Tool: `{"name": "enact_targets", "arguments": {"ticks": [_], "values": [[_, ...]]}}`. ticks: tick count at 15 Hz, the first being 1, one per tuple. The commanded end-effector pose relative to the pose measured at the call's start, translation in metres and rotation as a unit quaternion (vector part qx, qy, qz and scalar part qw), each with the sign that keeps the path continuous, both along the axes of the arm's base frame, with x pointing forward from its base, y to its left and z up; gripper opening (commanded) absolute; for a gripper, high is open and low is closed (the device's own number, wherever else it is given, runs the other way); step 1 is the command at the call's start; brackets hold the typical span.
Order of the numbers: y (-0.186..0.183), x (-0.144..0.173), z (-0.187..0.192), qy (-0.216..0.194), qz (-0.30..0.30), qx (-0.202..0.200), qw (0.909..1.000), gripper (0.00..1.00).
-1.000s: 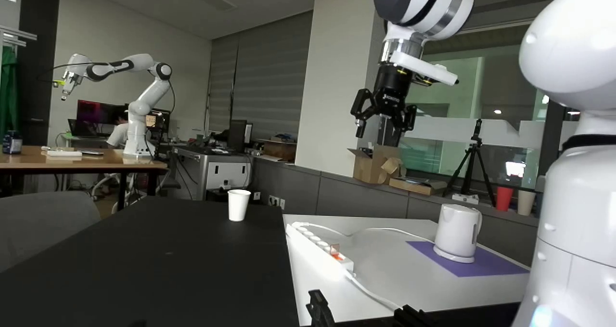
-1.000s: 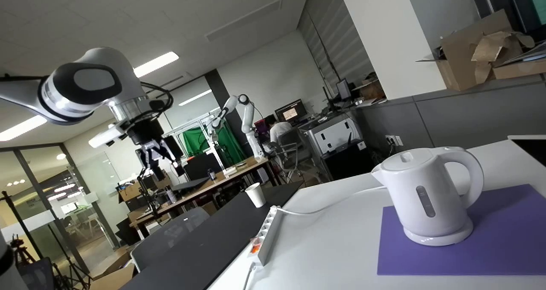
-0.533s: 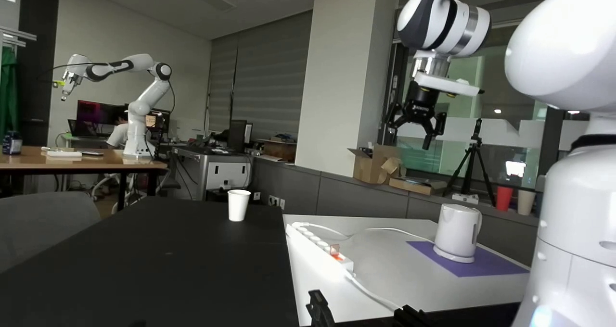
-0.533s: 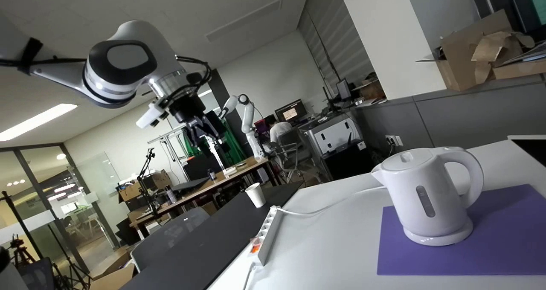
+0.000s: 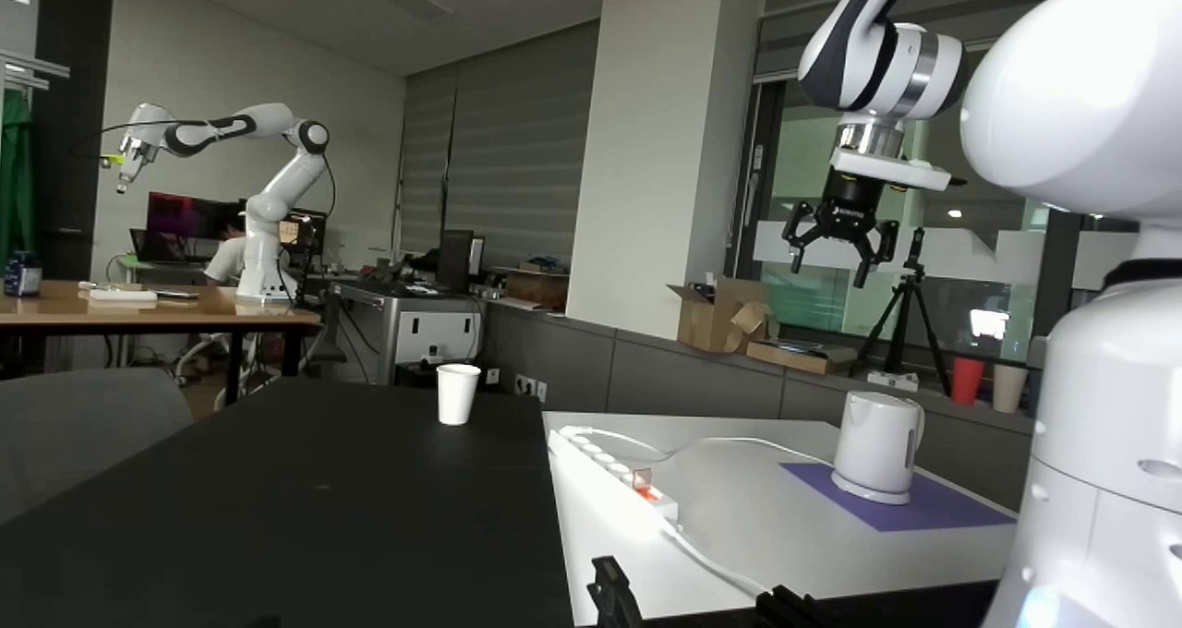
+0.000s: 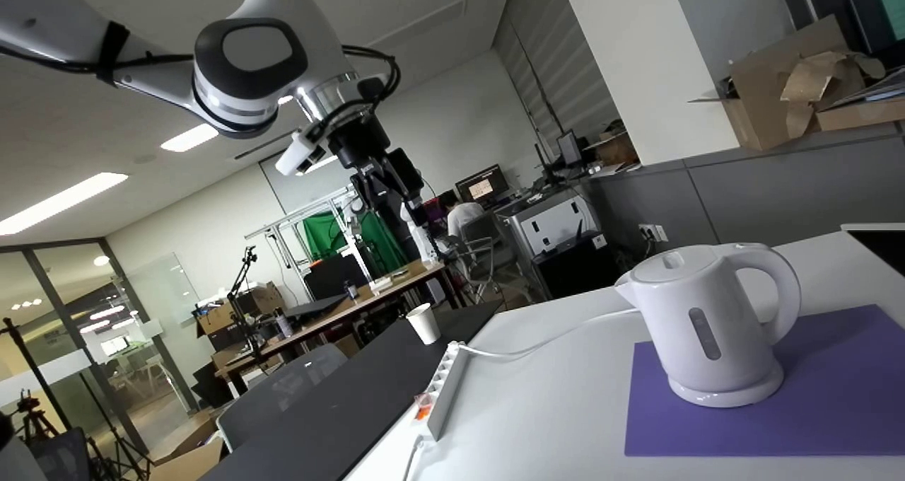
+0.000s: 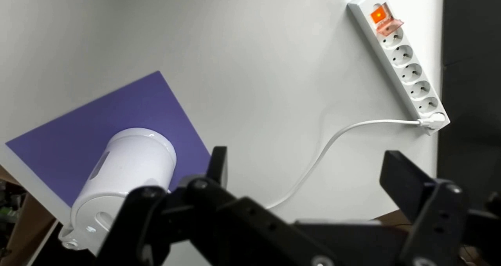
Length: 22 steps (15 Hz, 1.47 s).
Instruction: Turn on the kettle
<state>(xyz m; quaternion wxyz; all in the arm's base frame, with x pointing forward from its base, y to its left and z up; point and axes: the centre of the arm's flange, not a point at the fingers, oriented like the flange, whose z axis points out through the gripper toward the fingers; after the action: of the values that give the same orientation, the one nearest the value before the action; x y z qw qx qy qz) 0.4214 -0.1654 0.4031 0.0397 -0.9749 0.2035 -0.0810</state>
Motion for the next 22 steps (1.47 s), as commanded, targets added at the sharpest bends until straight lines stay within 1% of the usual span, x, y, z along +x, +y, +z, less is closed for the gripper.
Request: {"name": "enact_targets", "arguments": {"ticks": [1, 18, 21, 22], "values": [[0.002, 0.000, -0.002, 0.001, 0.002, 0.000, 1.0000, 1.00], [0.006, 0.000, -0.004, 0.004, 0.006, 0.000, 1.0000, 1.00], [-0.019, 0.014, -0.002, -0.009, -0.004, -0.010, 0.9999, 1.00], [-0.035, 0.020, 0.003, -0.028, -0.018, -0.017, 0.9993, 1.00]]}}
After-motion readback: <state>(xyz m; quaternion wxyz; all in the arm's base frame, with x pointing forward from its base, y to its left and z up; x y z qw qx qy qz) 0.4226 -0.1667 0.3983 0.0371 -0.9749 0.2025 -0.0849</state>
